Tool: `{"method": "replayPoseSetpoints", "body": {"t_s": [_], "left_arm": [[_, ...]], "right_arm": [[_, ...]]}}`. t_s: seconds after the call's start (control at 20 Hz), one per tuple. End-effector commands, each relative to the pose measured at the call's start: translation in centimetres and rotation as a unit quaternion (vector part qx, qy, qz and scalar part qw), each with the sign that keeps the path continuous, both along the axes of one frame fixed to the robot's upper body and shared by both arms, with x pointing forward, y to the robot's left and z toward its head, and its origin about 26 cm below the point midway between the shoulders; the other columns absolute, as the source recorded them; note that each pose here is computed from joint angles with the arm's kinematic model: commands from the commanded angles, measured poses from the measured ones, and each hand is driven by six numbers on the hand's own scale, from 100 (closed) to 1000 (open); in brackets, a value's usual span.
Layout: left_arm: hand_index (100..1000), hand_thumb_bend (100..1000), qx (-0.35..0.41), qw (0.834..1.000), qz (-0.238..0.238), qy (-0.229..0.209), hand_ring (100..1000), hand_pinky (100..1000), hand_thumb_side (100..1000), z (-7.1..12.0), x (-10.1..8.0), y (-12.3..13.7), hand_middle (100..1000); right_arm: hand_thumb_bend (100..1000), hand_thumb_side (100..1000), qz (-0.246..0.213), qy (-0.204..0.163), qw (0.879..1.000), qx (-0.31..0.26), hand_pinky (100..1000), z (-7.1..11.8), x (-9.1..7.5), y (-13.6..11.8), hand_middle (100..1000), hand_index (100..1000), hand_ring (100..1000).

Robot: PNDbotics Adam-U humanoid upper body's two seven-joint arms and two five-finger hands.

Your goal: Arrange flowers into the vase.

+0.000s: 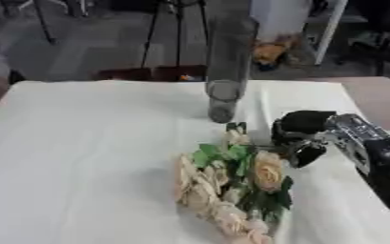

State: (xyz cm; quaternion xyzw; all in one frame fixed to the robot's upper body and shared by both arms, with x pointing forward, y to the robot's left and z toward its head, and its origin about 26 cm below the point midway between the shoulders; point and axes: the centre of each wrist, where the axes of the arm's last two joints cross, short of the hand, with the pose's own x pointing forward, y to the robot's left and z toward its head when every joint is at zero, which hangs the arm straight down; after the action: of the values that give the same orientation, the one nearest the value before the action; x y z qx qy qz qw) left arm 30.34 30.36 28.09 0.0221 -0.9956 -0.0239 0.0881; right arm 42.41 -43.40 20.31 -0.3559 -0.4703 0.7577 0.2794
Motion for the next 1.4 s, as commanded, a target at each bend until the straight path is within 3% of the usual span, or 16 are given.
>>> {"method": "replayPoseSetpoints", "body": {"t_s": [0.05,0.4,0.45,0.7,0.75,0.95,1.0,1.15,1.4], "left_arm": [[981,100,0.006,1.000,0.005,-0.016,945,821,1000,0.86,-0.43,0.31,951],[981,100,0.004,1.000,0.005,-0.017,944,819,1000,0.87,-0.43,0.32,951],[981,100,0.004,1.000,0.005,-0.017,944,818,1000,0.89,-0.43,0.32,951],[981,100,0.004,1.000,0.005,-0.018,944,818,1000,0.93,-0.44,0.32,951],[981,100,0.004,1.000,0.005,-0.018,942,817,1000,0.92,-0.44,0.32,950],[980,100,0.004,1.000,0.007,-0.016,941,816,1000,0.85,-0.45,0.38,949],[978,100,0.004,1.000,0.007,-0.016,940,815,1000,0.83,-0.45,0.39,948],[976,100,0.003,1.000,0.007,-0.016,938,812,1000,0.80,-0.46,0.42,947],[975,100,0.001,1.000,0.008,-0.016,937,810,1000,0.77,-0.46,0.44,946]], "right_arm": [[129,368,-0.007,-0.019,1.000,0.004,537,1.37,-0.03,-0.53,361,443,389],[100,398,-0.011,-0.020,1.000,0.021,553,1.30,-0.02,-0.71,354,415,406],[100,425,-0.011,-0.021,0.999,0.024,495,1.32,-0.02,-0.71,287,373,331],[100,425,-0.012,-0.022,0.999,0.034,495,1.37,-0.01,-0.70,287,373,331],[100,482,-0.012,-0.024,0.999,0.036,381,1.44,0.00,-0.67,148,200,179],[100,509,-0.012,-0.036,0.998,0.044,366,1.78,0.09,-0.44,107,177,147],[100,533,-0.012,-0.039,0.998,0.046,343,1.84,0.09,-0.41,100,150,108],[100,539,-0.007,-0.050,0.997,0.060,252,2.01,0.08,-0.38,100,100,100],[130,526,-0.005,-0.066,0.995,0.080,157,2.01,0.01,-0.48,100,100,100]]}}
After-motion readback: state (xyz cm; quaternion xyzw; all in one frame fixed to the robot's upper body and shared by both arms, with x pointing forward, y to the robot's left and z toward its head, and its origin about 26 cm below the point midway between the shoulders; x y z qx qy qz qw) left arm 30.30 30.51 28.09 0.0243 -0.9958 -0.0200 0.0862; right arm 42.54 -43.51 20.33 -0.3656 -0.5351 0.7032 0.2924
